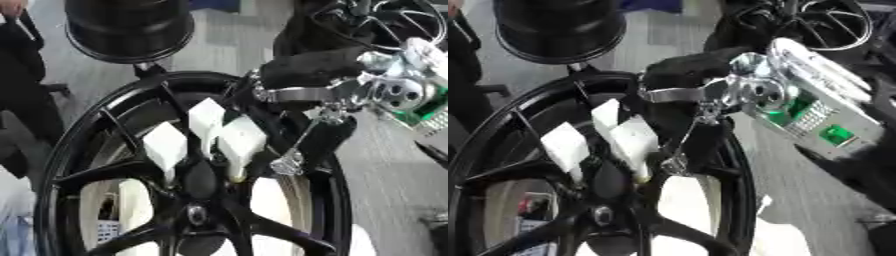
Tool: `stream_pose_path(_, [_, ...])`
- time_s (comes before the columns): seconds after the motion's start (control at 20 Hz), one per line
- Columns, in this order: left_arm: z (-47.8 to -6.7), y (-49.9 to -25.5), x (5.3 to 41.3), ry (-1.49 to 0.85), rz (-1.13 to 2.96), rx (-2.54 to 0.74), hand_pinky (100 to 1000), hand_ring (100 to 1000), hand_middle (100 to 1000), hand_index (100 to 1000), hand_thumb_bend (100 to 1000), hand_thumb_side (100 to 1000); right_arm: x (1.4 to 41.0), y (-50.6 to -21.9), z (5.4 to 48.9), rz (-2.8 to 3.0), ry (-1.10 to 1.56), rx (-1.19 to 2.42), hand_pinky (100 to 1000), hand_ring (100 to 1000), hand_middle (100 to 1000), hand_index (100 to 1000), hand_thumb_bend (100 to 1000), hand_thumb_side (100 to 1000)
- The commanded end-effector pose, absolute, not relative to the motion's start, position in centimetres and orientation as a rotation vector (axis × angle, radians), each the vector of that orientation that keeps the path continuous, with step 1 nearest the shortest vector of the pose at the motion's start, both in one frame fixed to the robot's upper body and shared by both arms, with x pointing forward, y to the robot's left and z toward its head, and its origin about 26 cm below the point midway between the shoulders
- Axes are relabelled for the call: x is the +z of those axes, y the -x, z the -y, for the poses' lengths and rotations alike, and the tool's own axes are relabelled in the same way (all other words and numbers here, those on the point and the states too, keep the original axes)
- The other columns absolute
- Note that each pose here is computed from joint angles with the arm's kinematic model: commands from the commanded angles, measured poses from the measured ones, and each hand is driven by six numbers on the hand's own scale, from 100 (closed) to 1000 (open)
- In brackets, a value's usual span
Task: Pull the pin out of the wheel hub.
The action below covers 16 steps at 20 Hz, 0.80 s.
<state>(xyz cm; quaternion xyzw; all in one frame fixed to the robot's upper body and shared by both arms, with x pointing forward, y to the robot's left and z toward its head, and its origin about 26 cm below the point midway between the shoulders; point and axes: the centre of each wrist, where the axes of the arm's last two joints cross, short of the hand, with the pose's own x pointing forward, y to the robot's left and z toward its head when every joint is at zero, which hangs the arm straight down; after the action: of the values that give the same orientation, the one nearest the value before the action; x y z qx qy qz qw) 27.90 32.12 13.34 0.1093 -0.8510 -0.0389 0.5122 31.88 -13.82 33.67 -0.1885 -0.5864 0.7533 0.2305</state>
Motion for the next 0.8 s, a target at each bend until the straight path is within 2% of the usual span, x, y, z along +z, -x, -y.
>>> stream_pose_path(0.05, [-32.2, -27.8, 13.8, -0.269, 2.063, -0.1, 820, 772, 677, 812, 100, 686, 35.6, -32.9, 15.9, 1.638, 0.55, 1.959, 817, 701, 322, 442, 100, 117])
stream_pose_path(0.4, [-32.2, -27.7, 13.7, -0.271, 2.062, -0.096, 821, 771, 678, 812, 100, 684, 37.6, -35.2, 20.7, 1.706, 0.535, 1.672, 800, 677, 307, 431, 100, 100])
stream_pose_path(0.65, [-32.3, -27.7, 13.8, -0.279, 2.065, -0.092, 821, 771, 678, 812, 100, 683, 38.4, -35.0, 25.3, 1.727, 0.645, 1.503, 805, 678, 312, 438, 100, 100])
stream_pose_path(0.8, [-32.4, -27.7, 14.0, -0.288, 2.071, -0.085, 821, 770, 678, 812, 100, 681, 37.7, -33.9, 30.2, 1.678, 0.769, 1.364, 811, 683, 318, 444, 100, 100])
